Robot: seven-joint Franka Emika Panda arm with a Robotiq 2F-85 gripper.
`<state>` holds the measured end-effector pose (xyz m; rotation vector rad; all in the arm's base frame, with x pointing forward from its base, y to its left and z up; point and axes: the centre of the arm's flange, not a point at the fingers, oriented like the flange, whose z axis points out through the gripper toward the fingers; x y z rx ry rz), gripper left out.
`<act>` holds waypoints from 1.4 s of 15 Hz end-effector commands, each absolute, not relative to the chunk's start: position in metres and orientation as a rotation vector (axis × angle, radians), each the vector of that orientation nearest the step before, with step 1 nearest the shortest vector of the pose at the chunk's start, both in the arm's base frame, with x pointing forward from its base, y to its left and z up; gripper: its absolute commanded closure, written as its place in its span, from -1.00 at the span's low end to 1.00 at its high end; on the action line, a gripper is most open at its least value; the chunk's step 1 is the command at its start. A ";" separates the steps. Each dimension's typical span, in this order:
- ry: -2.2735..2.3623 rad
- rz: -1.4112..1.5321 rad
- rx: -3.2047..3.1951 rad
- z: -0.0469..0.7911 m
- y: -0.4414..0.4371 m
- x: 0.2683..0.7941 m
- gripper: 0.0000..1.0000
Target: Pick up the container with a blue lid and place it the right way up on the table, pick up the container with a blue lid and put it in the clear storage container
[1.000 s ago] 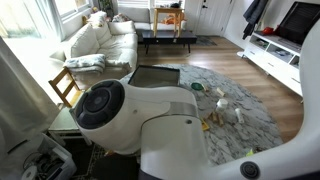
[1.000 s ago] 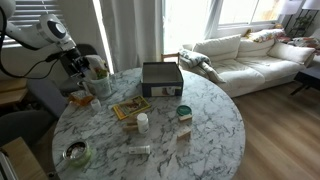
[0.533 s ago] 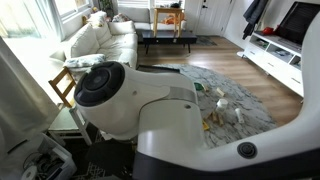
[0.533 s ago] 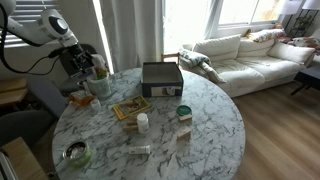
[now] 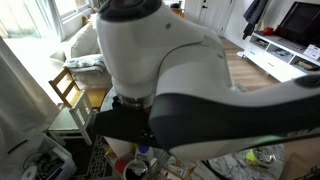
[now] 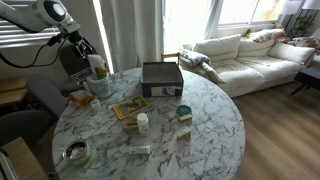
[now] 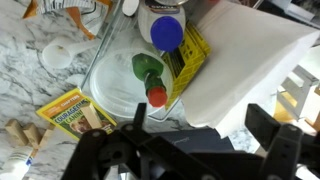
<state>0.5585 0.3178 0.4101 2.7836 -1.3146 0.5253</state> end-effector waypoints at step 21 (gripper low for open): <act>-0.061 -0.018 3.318 0.518 0.114 0.474 -1.00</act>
